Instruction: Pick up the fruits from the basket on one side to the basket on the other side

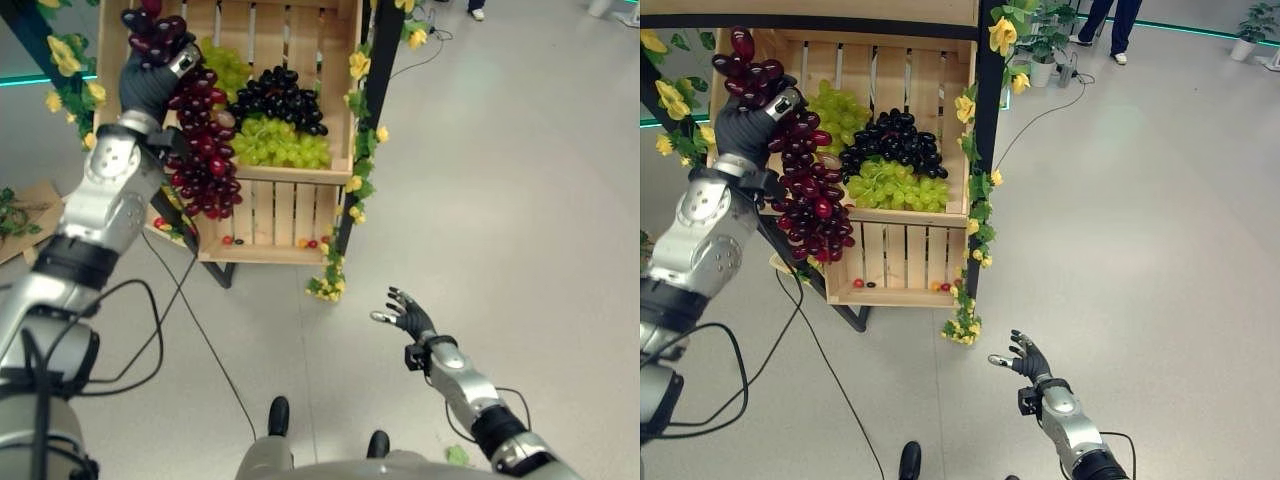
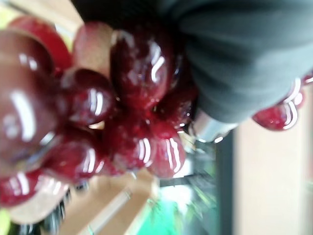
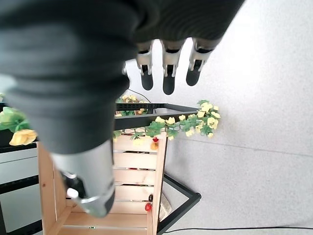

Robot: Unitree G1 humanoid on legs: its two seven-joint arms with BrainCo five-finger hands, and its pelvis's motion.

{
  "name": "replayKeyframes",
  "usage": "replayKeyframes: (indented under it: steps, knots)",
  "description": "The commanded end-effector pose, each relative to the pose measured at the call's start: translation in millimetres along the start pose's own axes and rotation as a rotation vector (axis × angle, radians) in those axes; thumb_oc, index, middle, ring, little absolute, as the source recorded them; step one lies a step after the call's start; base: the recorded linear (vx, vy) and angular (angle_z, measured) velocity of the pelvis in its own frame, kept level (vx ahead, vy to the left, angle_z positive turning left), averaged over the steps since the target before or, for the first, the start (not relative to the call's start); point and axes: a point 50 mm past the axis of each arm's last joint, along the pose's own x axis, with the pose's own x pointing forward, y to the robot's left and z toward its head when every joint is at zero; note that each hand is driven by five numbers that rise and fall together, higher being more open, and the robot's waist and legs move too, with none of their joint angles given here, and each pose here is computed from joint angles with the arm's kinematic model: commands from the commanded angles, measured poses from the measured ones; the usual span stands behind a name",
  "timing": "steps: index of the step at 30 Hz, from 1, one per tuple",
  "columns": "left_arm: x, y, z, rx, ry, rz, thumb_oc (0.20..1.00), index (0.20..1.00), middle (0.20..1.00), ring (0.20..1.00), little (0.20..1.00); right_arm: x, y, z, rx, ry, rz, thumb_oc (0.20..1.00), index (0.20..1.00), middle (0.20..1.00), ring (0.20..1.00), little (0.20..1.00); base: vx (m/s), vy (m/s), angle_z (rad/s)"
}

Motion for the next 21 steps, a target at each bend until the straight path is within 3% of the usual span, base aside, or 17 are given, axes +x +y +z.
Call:
replayKeyframes:
  steps: [1, 13, 14, 17, 19, 21]
  knots:
    - [26, 19, 48, 0.083, -0.12, 0.108, 0.2, 0.2, 0.2, 0.2, 0.2, 5, -3, 25, -0.009, -0.103, 0.0, 1.0, 1.0, 1.0, 1.0, 1.0, 0.0, 0.0, -0.07]
    - [46, 47, 58, 0.489, 0.03, 0.259, 0.2, 0.2, 0.2, 0.2, 0.2, 5, -3, 25, -0.008, -0.105, -0.004, 1.0, 1.0, 1.0, 1.0, 1.0, 0.01, 0.006, -0.05]
    - [49, 53, 72, 0.638, 0.034, 0.283, 0.2, 0.2, 0.2, 0.2, 0.2, 5, -7, 24, -0.016, -0.105, -0.013, 1.0, 1.0, 1.0, 1.0, 1.0, 0.03, 0.015, -0.14]
    - [51, 55, 81, 0.719, 0.037, 0.309, 0.2, 0.2, 0.2, 0.2, 0.2, 5, -7, 25, -0.005, -0.113, -0.016, 1.0, 1.0, 1.0, 1.0, 1.0, 0.01, 0.011, -0.06]
    - [56, 52, 106, 0.966, -0.01, 0.339, 0.2, 0.2, 0.2, 0.2, 0.2, 4, -9, 26, -0.003, -0.127, -0.018, 1.0, 1.0, 1.0, 1.0, 1.0, 0.0, 0.013, -0.04]
    - [58, 49, 113, 1.017, -0.029, 0.352, 0.2, 0.2, 0.2, 0.2, 0.2, 3, -8, 26, -0.006, -0.133, -0.014, 1.0, 1.0, 1.0, 1.0, 1.0, 0.01, 0.008, -0.06]
